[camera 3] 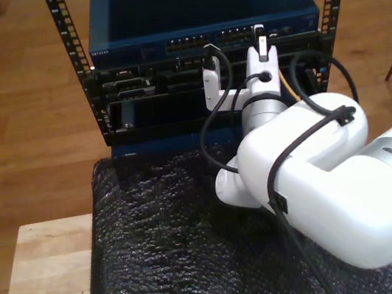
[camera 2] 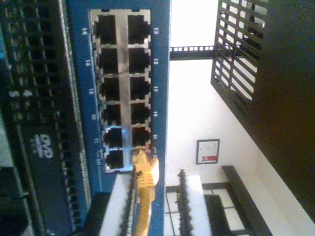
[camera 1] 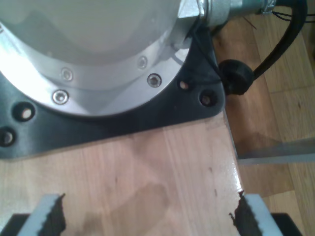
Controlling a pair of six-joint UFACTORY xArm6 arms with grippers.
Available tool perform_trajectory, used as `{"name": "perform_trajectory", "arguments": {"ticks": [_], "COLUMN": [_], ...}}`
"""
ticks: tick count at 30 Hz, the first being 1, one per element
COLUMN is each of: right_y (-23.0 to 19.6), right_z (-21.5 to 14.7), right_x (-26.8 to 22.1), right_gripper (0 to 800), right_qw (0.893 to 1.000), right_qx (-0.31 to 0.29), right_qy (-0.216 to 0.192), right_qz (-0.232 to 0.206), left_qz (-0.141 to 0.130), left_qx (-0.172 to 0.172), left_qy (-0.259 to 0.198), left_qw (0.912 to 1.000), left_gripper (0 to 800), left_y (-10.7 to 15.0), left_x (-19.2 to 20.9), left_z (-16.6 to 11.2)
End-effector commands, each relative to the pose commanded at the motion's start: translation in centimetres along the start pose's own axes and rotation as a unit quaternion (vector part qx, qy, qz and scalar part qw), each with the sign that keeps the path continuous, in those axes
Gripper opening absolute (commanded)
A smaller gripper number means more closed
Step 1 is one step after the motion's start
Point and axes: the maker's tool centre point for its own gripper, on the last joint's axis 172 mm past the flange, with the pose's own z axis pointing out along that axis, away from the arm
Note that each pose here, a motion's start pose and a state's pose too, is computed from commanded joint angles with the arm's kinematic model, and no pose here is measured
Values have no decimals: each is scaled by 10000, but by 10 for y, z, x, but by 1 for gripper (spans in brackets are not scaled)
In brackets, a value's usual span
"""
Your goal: Grab the cable and plug it in
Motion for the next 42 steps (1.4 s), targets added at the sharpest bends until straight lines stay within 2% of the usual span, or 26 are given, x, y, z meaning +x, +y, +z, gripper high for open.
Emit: {"name": "perform_trajectory", "arguments": {"ticks": [11,18,23,27,36,38,42], "right_y": [-4,23,40,47,40,34,21], "right_z": [-23,-24,-14,-10,-29,-38,-57], "right_x": [0,-25,-62,-79,-127,-137,-173], "right_gripper": [334,374,447,527,681,716,728], "right_qw": [9976,9936,9868,9798,9531,9440,9247], "right_qx": [631,1063,1533,1903,2911,3168,3674], "right_qy": [271,366,351,480,793,896,980], "right_qz": [-61,129,376,374,250,212,202], "left_qz": [0,0,0,0,0,0,0], "left_qx": [0,0,0,0,0,0,0], "left_qy": [0,0,0,0,0,0,0], "left_qw": [10000,10000,10000,10000,10000,10000,10000], "left_gripper": [800,800,800,800,800,800,800], "left_y": [0,0,0,0,0,0,0], "left_x": [0,0,0,0,0,0,0], "left_z": [0,0,0,0,0,0,0]}}
